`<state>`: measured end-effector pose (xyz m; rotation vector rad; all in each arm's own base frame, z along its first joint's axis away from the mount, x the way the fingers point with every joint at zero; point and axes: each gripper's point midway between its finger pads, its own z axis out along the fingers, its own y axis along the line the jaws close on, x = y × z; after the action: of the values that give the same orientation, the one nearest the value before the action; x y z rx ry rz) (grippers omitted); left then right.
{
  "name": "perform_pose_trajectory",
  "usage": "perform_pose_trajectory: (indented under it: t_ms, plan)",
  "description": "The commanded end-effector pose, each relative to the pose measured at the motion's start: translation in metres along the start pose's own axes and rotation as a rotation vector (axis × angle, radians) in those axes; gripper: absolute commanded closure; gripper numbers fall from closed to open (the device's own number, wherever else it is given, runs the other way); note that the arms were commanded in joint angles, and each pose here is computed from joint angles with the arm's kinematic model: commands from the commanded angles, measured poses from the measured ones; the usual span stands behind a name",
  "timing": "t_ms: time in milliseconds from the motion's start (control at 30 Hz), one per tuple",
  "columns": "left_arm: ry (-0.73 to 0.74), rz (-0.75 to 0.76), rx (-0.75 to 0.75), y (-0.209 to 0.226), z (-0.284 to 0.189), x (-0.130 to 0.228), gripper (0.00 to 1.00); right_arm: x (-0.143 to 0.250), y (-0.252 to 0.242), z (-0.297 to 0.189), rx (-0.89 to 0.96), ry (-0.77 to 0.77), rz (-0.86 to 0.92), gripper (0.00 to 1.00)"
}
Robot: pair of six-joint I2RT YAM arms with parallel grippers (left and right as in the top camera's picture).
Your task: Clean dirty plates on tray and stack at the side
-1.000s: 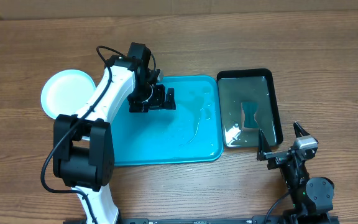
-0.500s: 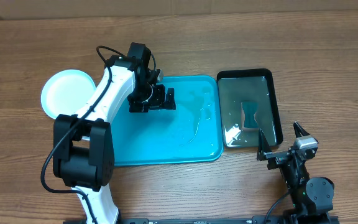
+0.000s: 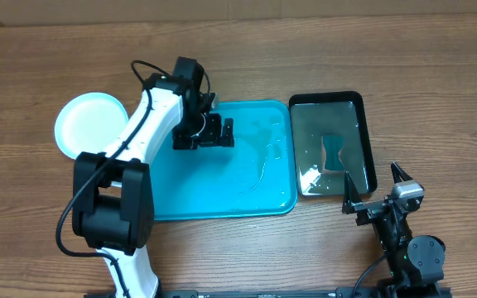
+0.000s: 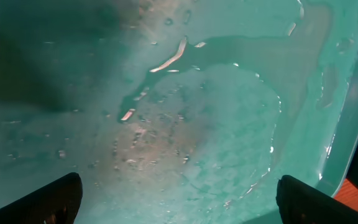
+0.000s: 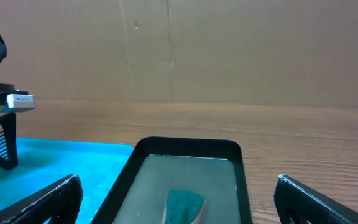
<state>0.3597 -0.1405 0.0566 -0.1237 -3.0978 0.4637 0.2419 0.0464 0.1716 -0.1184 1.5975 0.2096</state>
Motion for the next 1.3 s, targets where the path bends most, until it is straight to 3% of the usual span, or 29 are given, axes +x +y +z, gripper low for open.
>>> perform_pose_trajectory:
  t_ms: [0,200,367,800,1067,1267]
  plan:
    - [-0.058,0.093,0.000,-0.025,-0.020,0.003,0.00,0.001,-0.003,0.000,0.016,-0.006,0.004,0.00]
    - [-0.249,0.227,0.054,-0.075,-0.092,0.016,0.00,0.001,-0.003,0.000,0.016,-0.006,0.004,0.00]
    - [-0.453,0.286,0.102,-0.093,-0.168,0.035,0.00,0.001,-0.003,0.000,0.016,-0.006,0.004,0.00]
    - [-0.902,0.164,0.069,-0.039,-0.310,0.082,0.00,0.001,-0.003,0.000,0.016,-0.006,0.004,0.00]
    - [-1.039,0.135,0.028,-0.026,-0.338,0.136,0.00,0.001,-0.003,0.000,0.016,-0.006,0.004,0.00]
    - [-1.037,0.116,0.016,-0.013,-0.305,0.178,0.00,0.001,-0.003,0.000,0.016,-0.006,0.004,0.00]
